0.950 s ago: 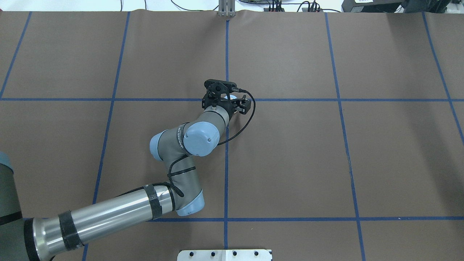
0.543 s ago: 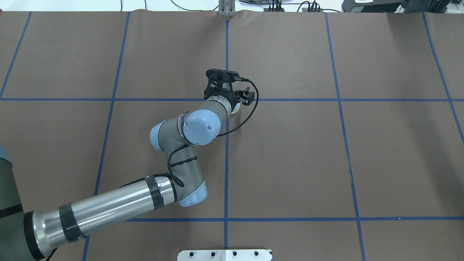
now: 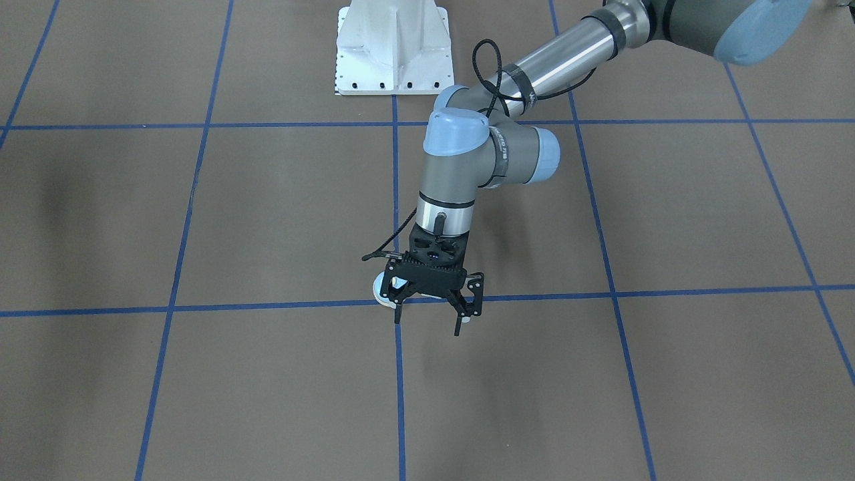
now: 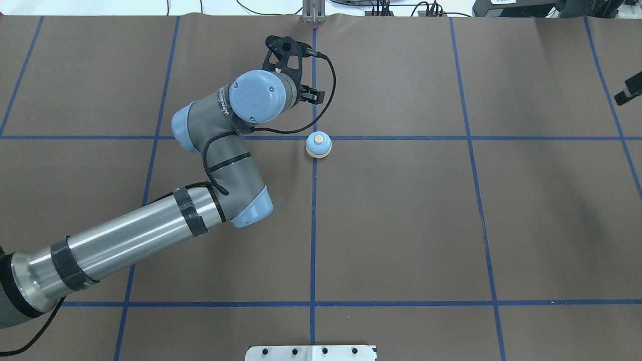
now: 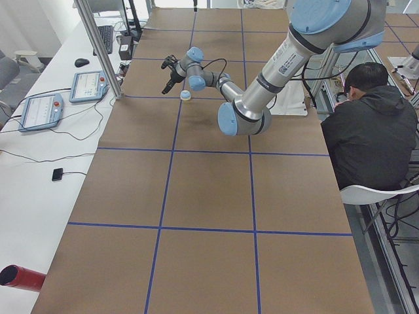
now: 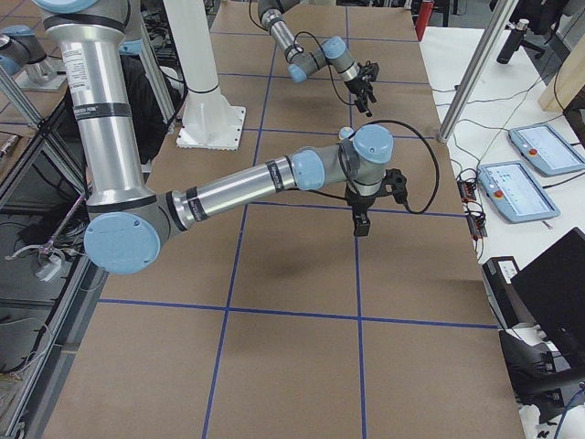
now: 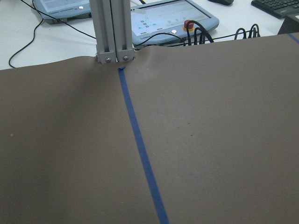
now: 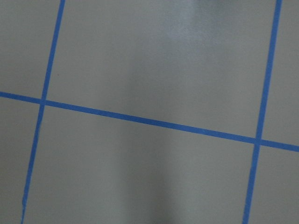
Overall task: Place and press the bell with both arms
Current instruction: 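Withdraw the left arm while the right arm reaches toward the bell, then position the right gripper directly above the bell's button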
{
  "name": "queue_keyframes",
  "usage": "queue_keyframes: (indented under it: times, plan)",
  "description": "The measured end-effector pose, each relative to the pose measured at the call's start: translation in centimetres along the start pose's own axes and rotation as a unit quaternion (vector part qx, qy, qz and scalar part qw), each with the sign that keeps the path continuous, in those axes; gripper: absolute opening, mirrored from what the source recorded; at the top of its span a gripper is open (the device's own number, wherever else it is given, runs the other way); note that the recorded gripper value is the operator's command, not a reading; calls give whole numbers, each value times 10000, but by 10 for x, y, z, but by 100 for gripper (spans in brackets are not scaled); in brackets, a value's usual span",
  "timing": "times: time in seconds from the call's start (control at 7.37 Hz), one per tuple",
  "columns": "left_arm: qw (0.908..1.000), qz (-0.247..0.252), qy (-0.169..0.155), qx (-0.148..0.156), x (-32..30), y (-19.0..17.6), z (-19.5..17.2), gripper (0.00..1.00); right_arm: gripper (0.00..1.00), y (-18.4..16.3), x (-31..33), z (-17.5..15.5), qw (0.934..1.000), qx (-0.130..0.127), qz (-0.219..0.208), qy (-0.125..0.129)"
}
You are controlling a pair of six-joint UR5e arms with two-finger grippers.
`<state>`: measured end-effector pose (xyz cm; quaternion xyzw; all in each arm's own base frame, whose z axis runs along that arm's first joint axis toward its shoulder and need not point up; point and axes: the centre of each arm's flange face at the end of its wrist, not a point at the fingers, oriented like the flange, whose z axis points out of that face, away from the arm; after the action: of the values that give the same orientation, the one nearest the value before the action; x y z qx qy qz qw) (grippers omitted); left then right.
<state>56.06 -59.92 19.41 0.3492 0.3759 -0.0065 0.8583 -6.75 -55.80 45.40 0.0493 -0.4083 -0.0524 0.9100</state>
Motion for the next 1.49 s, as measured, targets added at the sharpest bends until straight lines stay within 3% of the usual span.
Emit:
queue_keyframes:
  times: [0.14,0.27,0.41,0.54,0.81,1.22,1.49]
  plan:
    - [9996,63,-119,-254,-31,-11,5,100,78,-22,-58,11,9999,20,130,79]
    - [9985,180,-258,-439,-66,-17,9,100,50,-39,-124,21,9994,65,334,87]
    - [9970,367,-345,-593,-106,-21,11,100,14,-50,-194,31,9978,112,644,49]
    - [9952,469,-315,-794,-150,-27,8,100,0,-54,-254,43,9956,143,928,30]
    - [9918,516,-111,-1164,-240,-28,-10,100,0,-60,-334,61,9940,147,1084,-1]
    - [9865,661,6,-1498,-353,-2,-47,100,0,-85,-418,79,9962,67,858,-108]
    - [9800,784,-55,-1828,-410,-7,-74,100,0,-101,-456,115,9974,248,614,-280]
